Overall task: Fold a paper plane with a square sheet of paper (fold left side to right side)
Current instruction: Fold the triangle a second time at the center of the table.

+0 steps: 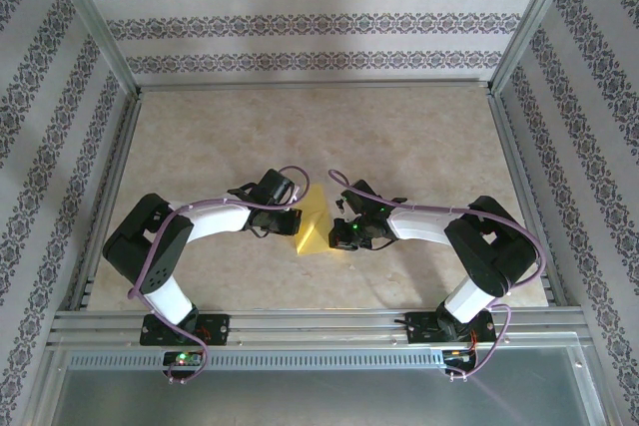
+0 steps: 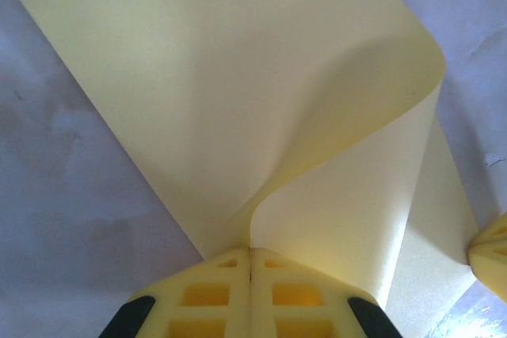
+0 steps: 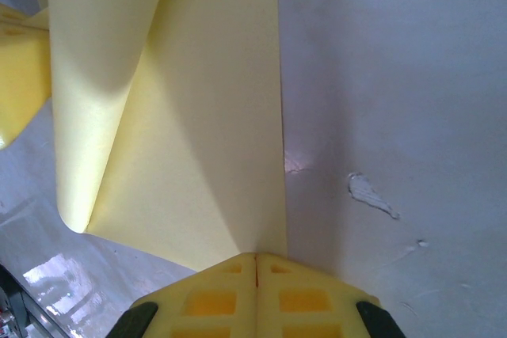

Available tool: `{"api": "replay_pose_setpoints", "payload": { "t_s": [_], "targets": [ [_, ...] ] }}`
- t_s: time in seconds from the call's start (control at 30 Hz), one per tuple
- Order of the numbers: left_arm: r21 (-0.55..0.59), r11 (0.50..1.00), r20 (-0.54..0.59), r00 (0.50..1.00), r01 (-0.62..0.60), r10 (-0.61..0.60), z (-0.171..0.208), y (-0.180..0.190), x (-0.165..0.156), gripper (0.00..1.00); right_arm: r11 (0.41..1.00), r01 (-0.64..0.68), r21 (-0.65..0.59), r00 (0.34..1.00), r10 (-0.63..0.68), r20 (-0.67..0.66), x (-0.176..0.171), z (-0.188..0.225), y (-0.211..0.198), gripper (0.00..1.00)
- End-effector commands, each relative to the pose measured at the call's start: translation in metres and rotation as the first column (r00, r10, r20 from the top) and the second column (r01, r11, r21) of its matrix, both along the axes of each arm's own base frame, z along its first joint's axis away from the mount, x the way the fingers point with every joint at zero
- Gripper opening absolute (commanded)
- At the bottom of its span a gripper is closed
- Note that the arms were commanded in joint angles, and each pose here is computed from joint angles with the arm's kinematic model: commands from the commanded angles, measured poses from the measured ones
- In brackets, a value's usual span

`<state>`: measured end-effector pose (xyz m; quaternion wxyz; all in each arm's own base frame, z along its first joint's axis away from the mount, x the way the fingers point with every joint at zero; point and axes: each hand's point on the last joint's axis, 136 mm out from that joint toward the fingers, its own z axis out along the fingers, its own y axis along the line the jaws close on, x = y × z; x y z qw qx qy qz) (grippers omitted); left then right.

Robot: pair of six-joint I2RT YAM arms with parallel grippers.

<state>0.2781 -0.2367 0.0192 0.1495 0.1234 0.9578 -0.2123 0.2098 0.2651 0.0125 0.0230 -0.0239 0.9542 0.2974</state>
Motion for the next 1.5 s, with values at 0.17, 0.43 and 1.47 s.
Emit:
{"api": "replay_pose_setpoints", "payload": {
  "t_s": [0.17, 0.43, 1.47],
  "targets": [
    [0.046, 0.999, -0.031, 0.999, 0.015, -0.013, -0.010, 0.007, -0.001, 0.00, 0.994, -0.005, -0.111, 0.999, 0.000, -0.041, -0.012, -0.020, -0.018, 0.00],
    [0.048, 0.999, -0.031, 0.999, 0.013, -0.012, -0.010, 0.008, -0.002, 0.00, 0.998, 0.026, 0.057, 0.998, -0.029, 0.056, 0.012, 0.034, -0.001, 0.09],
    [0.049, 0.999, -0.019, 1.000, 0.013, -0.012, -0.007, 0.008, 0.001, 0.00, 0.985, 0.030, 0.170, 0.997, -0.041, 0.059, 0.039, 0.015, 0.057, 0.00]
  ]
}}
